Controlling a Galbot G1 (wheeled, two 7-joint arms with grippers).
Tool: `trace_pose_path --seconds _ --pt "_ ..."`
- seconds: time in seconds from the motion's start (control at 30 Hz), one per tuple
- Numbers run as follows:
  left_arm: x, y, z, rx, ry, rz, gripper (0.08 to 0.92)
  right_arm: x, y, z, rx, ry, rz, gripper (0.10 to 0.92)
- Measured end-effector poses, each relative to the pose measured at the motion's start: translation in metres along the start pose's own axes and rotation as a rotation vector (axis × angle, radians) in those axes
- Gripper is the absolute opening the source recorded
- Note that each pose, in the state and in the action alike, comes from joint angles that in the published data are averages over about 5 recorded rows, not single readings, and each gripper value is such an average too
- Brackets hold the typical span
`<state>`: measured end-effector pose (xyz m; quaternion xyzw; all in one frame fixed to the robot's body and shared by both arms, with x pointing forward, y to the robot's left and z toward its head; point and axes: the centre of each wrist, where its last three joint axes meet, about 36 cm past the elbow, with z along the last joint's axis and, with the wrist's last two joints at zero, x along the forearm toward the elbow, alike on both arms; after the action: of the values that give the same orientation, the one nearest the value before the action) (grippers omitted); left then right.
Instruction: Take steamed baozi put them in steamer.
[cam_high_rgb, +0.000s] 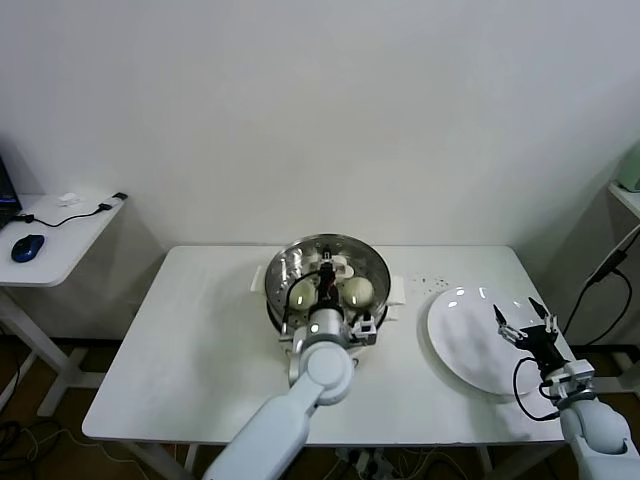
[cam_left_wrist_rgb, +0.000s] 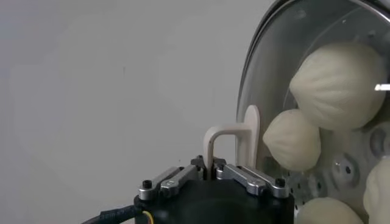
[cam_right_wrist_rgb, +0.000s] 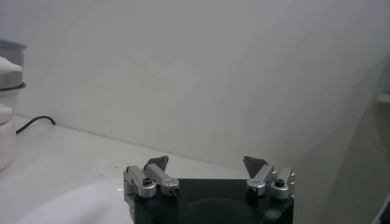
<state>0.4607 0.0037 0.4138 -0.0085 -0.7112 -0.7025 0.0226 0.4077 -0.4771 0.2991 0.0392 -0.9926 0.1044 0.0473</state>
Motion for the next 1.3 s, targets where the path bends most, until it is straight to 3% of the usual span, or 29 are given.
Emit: trace_pose_path --seconds 0.17,0.57,0.87,1.1,1.3 --pt "0.004 -0.001 0.001 0.001 -0.001 0.009 0.199 -0.001 0.001 0.001 0.0 0.0 0.002 0.823" --pt "0.03 0.012 0.012 0.015 -0.037 0.023 0.544 0.0 -0.002 0.001 0.004 0.012 0.009 0.823" --pt "0.068 0.033 0.039 0.084 -0.07 0.008 0.79 -0.001 -0.002 -0.005 0.009 0.033 0.017 0.823" --pt "0.095 0.046 0.076 0.178 -0.058 -0.018 0.822 0.0 0.002 -0.01 0.006 0.049 0.01 0.823" --pt "0.106 0.049 0.123 0.342 0.024 -0.011 0.823 0.001 0.011 -0.014 -0.007 0.05 0.009 0.823"
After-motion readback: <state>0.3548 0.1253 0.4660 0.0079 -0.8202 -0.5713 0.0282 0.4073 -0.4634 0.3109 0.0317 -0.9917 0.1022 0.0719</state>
